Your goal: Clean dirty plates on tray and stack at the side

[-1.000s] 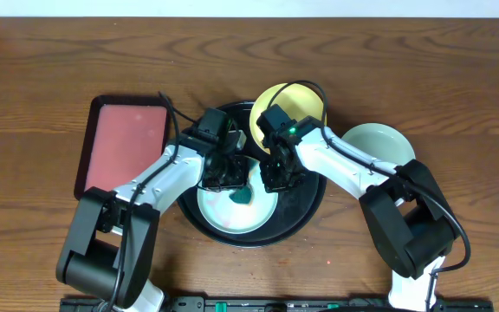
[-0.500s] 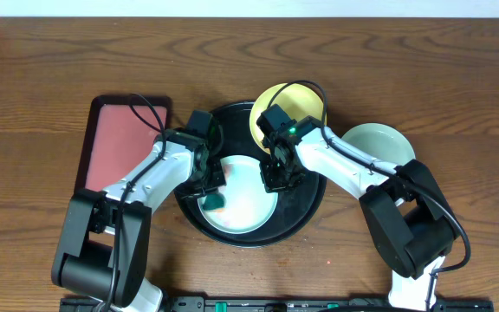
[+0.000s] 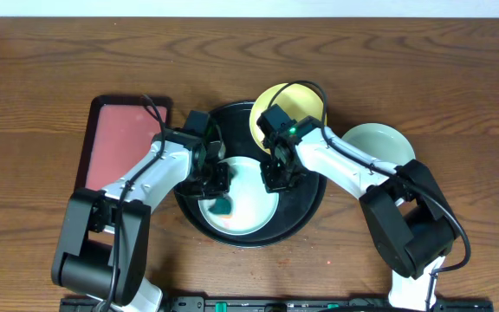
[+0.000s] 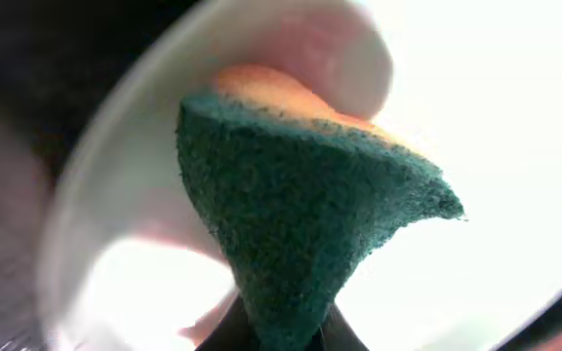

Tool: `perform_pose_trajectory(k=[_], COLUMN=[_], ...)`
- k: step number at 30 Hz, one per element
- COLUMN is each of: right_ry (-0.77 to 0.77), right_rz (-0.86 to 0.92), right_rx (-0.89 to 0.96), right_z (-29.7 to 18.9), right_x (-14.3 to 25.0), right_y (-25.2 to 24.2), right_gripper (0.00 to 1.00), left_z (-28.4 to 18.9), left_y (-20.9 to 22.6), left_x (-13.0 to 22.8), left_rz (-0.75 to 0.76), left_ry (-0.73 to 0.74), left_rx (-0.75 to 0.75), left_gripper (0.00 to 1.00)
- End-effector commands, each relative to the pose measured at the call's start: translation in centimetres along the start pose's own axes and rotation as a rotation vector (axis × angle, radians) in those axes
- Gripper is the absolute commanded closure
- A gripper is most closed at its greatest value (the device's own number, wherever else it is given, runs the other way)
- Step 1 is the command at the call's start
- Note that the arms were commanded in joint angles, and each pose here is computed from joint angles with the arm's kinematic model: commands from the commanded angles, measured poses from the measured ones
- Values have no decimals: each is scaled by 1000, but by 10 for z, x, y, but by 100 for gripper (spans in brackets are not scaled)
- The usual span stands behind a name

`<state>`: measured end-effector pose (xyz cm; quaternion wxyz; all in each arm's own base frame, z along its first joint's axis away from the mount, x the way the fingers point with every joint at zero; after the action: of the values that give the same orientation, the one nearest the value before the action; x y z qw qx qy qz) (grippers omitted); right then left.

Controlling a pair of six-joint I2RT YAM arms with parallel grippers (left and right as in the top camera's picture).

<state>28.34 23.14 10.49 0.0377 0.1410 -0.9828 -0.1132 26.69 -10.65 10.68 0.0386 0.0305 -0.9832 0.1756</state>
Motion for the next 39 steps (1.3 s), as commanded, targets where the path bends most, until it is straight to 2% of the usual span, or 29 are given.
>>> perform_pose_trajectory(k=[1,7,11,18,25,33,39], right_ry=[-14,-14,-13,-15,-15,-12,-11], right_rz=[0,0,0,0,0,1,1], right_rx=[5,5,5,4,4,6,6], right_z=[-3,-3,-3,-3,-3,-3,-3], right_x=[-3,-3,-2,-3,-3,-2,-2], right_y=[2,2,2,2,2,1,1], right_gripper=[98,98,98,99,99,99,99], left_z=[5,-3,-6,-3,-20,-90,-132], left_y=[-1,28,38,37,25,-9,-16], left_x=[-4,-24,-18,-3,-12,-41,-42], left_rz=[87,-182,-296,-306,-253,-189,-197], left_ry=[-15,-278,-305,-176,-201,-441,-628], left_rx=[36,-370,-494,-458,-423,-356,-412], left_gripper=[93,92,92,92,93,93,93])
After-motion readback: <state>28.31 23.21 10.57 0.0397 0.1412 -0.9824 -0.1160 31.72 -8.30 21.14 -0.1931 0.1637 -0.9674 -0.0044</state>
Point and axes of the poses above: each gripper's point midway between its finger pads, its own z axis out along the fingers, its own y axis along the line the jaws close on, x = y × z, the point moved 10 cm from there along -z, back along the fingers, and after that the axes turned 4 degrees about -z, right-handed, at the moved point
